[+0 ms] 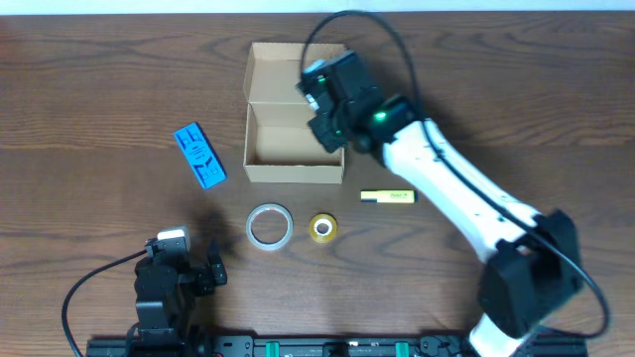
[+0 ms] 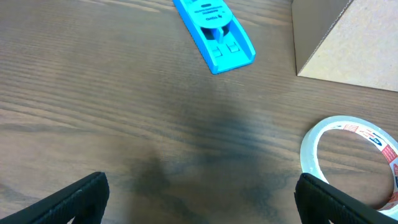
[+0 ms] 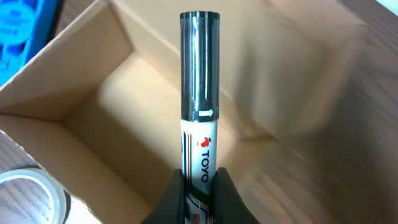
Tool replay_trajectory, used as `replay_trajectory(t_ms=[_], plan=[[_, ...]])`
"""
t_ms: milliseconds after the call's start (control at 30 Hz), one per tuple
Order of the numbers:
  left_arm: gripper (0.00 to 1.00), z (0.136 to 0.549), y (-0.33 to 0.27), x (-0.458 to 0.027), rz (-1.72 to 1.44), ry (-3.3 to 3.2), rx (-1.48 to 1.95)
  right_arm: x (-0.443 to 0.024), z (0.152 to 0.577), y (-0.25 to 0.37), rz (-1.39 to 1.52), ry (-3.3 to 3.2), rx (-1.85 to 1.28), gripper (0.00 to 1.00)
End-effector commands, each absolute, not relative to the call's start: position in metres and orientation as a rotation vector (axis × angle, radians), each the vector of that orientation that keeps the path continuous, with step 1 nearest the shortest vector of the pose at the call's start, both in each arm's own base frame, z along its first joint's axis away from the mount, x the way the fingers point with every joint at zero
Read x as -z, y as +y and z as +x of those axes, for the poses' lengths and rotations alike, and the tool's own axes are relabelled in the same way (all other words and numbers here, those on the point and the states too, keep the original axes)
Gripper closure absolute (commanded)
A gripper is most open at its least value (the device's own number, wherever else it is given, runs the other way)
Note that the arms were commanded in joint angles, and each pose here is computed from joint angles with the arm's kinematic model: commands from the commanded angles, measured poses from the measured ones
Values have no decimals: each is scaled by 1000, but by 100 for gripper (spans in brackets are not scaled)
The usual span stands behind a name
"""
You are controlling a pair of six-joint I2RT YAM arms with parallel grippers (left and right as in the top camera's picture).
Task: Pack container
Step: 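Carry the marker into the box and release it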
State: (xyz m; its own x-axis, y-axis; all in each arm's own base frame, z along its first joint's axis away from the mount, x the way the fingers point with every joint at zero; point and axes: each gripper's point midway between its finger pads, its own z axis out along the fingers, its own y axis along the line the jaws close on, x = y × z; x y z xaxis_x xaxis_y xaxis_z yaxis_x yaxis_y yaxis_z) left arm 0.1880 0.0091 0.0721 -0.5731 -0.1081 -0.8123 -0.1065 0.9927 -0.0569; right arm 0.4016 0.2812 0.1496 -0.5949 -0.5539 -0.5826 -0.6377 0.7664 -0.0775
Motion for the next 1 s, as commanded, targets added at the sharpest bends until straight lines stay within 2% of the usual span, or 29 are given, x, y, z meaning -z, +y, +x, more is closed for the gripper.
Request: replay_trajectory(t_ms=[0,400,500,567,667,733,767,967], plan=[[5,187,10,-67,-126,2195,-17,-135,400,301,-1028,2317,-162,99],[5,187,10,-67,-125,2195,-18,-85,399,316,-1110,2359,-150,99],[5,187,10,-67,-126,2195,-17,-82,399,317,-1112,2361,-150,96],[5,187,10,-67,-126,2195,-17,-83,400,318,-1108,2354,-152,88],[5,187,10,-67,-126,2195,-17,-86,403,321,-1099,2336,-157,69],[5,187,10,-67,-126,2195,-17,-88,406,322,-1093,2323,-160,56],[5,187,10,-67,-125,2195,-18,-90,407,323,-1089,2314,-163,45],[5,187,10,-67,-126,2195,-17,-116,422,327,-985,2253,-158,18]])
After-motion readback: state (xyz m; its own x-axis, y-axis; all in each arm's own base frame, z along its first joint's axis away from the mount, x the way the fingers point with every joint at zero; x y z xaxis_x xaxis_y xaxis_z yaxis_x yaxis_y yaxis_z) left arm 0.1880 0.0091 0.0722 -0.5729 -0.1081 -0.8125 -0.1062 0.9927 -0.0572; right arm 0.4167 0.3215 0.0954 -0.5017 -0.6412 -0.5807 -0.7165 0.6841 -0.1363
